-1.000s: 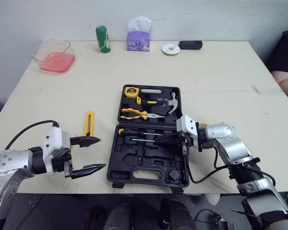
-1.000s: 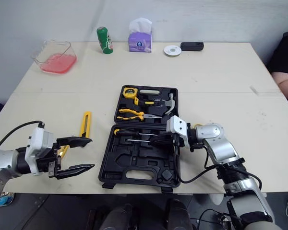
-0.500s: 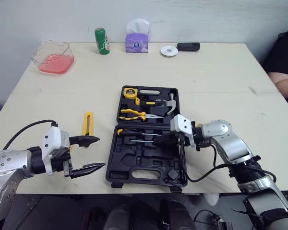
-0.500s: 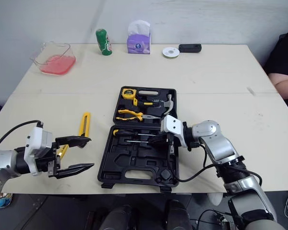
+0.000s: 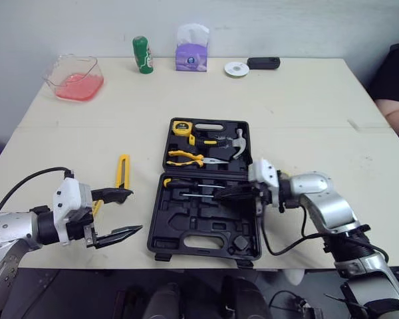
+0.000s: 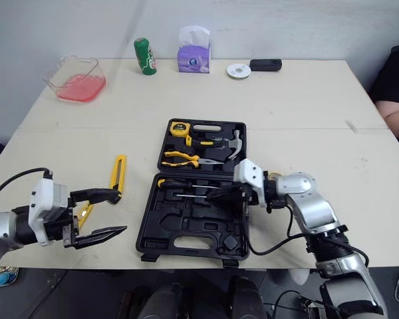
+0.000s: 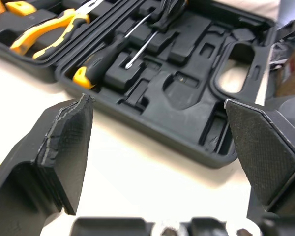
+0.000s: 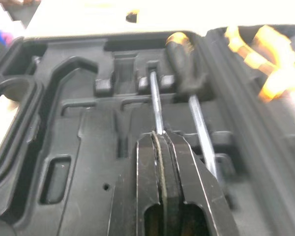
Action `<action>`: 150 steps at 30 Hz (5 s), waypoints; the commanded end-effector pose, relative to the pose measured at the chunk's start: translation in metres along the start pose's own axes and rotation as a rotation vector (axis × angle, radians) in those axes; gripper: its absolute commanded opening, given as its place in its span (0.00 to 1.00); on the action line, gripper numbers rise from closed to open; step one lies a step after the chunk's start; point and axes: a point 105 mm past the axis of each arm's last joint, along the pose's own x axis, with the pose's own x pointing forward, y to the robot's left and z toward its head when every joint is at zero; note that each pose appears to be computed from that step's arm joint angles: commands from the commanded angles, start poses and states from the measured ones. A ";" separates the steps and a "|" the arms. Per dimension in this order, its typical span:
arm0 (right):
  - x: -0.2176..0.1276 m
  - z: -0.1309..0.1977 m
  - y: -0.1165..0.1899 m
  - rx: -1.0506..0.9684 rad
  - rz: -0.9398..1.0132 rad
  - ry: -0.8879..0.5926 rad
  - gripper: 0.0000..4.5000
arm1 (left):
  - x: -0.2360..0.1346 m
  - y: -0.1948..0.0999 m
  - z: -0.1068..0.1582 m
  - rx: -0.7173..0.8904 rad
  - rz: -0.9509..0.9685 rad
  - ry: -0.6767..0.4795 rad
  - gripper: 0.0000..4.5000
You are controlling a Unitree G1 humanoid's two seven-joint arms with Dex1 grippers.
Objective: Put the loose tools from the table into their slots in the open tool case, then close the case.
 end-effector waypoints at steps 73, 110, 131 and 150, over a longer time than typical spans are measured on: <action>-0.047 0.075 0.027 -0.299 0.013 -0.425 0.99 | -0.040 0.013 -0.057 -0.574 0.781 0.442 1.00; -0.035 0.074 0.026 -0.316 -0.002 -0.333 1.00 | -0.034 0.010 -0.110 -0.686 0.761 0.552 0.11; -0.054 0.054 0.028 -0.361 -0.052 -0.255 1.00 | -0.037 0.035 0.009 -0.152 0.545 0.094 0.11; -0.076 0.048 0.020 -0.334 -0.244 -0.148 1.00 | 0.061 0.007 0.063 0.187 -0.349 0.114 0.11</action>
